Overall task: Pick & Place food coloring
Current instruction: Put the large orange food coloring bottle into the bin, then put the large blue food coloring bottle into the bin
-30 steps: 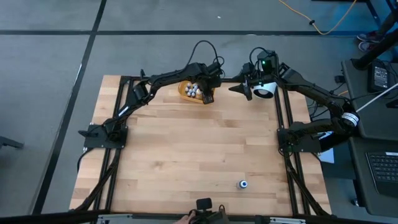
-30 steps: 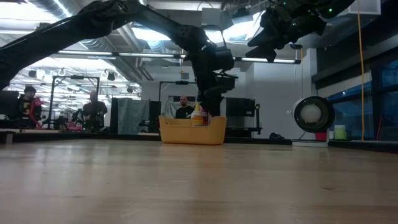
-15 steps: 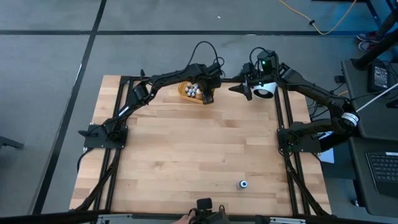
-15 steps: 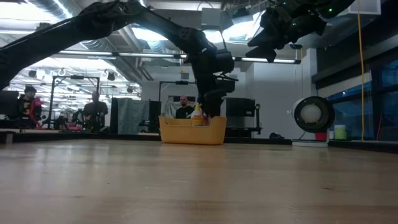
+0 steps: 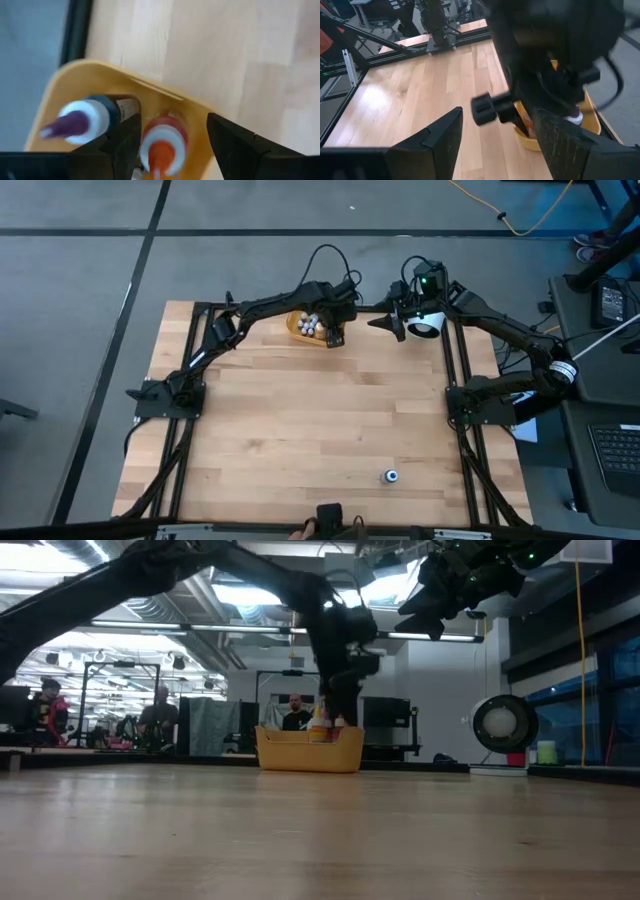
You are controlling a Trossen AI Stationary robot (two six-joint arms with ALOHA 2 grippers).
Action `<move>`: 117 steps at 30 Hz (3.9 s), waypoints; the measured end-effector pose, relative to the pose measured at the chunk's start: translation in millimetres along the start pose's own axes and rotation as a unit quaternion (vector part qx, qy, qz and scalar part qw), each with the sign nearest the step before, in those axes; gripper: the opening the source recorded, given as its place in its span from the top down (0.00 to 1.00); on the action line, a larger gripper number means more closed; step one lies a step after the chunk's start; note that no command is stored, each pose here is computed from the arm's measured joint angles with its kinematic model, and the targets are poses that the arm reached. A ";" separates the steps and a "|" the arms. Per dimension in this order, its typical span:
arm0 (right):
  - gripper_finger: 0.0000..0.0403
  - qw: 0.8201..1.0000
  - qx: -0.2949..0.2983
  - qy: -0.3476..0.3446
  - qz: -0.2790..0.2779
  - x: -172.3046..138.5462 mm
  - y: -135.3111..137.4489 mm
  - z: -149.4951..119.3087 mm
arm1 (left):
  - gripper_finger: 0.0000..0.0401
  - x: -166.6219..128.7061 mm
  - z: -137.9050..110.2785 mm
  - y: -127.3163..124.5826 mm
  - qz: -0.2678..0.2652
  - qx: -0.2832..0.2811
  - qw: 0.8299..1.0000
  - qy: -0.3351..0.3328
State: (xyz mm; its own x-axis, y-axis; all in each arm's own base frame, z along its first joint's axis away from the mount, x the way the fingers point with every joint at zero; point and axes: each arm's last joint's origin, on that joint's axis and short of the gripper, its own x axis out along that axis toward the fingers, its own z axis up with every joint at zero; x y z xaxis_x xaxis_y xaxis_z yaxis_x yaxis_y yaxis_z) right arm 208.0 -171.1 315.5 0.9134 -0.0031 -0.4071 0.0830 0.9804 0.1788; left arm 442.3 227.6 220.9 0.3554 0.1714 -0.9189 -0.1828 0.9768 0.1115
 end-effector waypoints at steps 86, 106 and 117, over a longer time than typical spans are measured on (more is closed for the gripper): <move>0.40 1.000 -0.004 -0.004 -0.002 0.0 -0.3 1.0 | 0.99 -111.7 -365.4 -164.0 -0.171 -0.116 0.813 -0.544; 0.40 0.975 -0.179 0.028 0.129 -5.6 124.7 3.6 | 0.96 -110.8 -365.1 -164.3 -0.170 -0.112 0.817 -0.540; 0.40 0.971 -0.133 0.126 0.155 -8.7 206.1 -22.8 | 0.96 -110.8 -365.1 -164.3 -0.170 -0.112 0.817 -0.540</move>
State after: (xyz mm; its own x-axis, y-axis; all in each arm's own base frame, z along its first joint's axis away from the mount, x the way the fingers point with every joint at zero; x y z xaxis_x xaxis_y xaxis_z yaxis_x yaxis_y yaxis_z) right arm 208.0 35.5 335.4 0.7489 0.3157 -0.5827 -0.3166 0.9429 0.1039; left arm 98.3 1.3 166.2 0.9997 0.0259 0.0011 -0.0247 0.9644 -0.2633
